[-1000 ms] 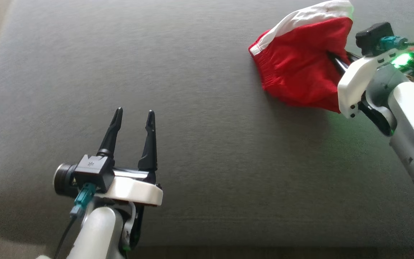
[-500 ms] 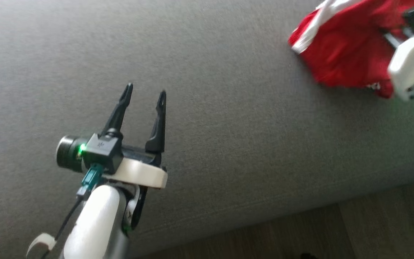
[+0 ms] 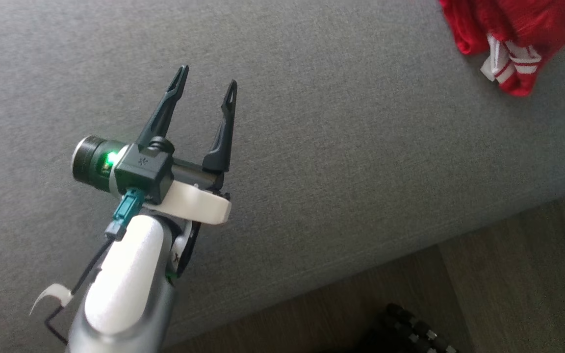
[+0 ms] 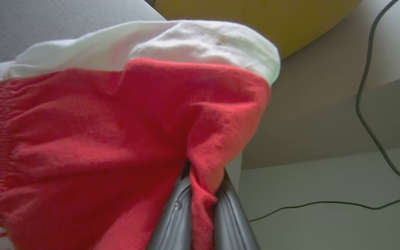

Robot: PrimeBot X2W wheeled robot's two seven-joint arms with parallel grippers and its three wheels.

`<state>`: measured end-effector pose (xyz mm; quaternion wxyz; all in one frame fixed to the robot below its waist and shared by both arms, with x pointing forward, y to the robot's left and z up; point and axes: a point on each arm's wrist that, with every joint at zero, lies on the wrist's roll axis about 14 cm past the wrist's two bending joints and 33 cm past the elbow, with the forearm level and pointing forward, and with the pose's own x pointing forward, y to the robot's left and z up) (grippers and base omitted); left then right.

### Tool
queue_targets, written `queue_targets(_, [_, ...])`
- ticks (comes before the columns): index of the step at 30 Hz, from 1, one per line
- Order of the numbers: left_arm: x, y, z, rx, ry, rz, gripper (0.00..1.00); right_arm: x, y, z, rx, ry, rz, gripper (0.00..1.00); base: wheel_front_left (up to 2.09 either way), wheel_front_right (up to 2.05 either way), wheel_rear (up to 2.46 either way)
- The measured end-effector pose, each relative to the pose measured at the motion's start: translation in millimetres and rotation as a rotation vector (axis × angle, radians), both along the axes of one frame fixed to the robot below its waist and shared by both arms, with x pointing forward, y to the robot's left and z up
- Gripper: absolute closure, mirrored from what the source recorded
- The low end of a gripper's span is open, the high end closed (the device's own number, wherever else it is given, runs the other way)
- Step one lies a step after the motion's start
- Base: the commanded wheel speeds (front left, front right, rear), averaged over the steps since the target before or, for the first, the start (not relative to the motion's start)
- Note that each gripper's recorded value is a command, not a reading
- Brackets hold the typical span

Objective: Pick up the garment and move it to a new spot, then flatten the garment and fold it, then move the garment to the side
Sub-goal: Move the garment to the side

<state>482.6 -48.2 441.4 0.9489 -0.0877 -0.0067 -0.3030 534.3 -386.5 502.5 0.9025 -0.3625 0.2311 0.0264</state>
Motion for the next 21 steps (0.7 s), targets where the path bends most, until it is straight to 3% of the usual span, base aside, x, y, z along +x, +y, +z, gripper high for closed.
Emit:
queue_targets(5, [5.2,-10.7,-13.2,-0.004,0.017,-0.030,0.00,-3.0,-25.6,-8.4,-0.061,0.036,-0.053,1.00,0.00,0.00,0.00])
queue_targets(14, [14.6,-4.9,-26.7,0.001,0.035,-0.012,0.00,10.6,-36.1,-23.6,-0.034,0.018,-0.097,1.00,0.00,0.00,0.00])
queue_targets(15, [14.9,-3.6,-27.9,0.002,0.037,-0.008,0.00,13.4,-34.4,-25.1,-0.024,0.012,-0.098,0.80,0.00,0.00,0.00])
queue_targets(16, [15.3,-2.1,-28.7,0.003,0.039,-0.005,0.00,16.2,-32.4,-26.3,-0.016,0.007,-0.098,0.05,0.00,0.00,0.00])
queue_targets(17, [15.6,-0.5,-29.5,0.005,0.040,-0.001,0.00,18.6,-30.4,-27.5,-0.008,0.001,-0.095,0.00,0.00,0.00,0.00])
queue_targets(21, [16.5,4.9,-31.1,0.012,0.043,0.013,0.00,20.8,-31.2,-33.0,0.011,0.003,-0.114,0.00,0.00,0.00,0.00])
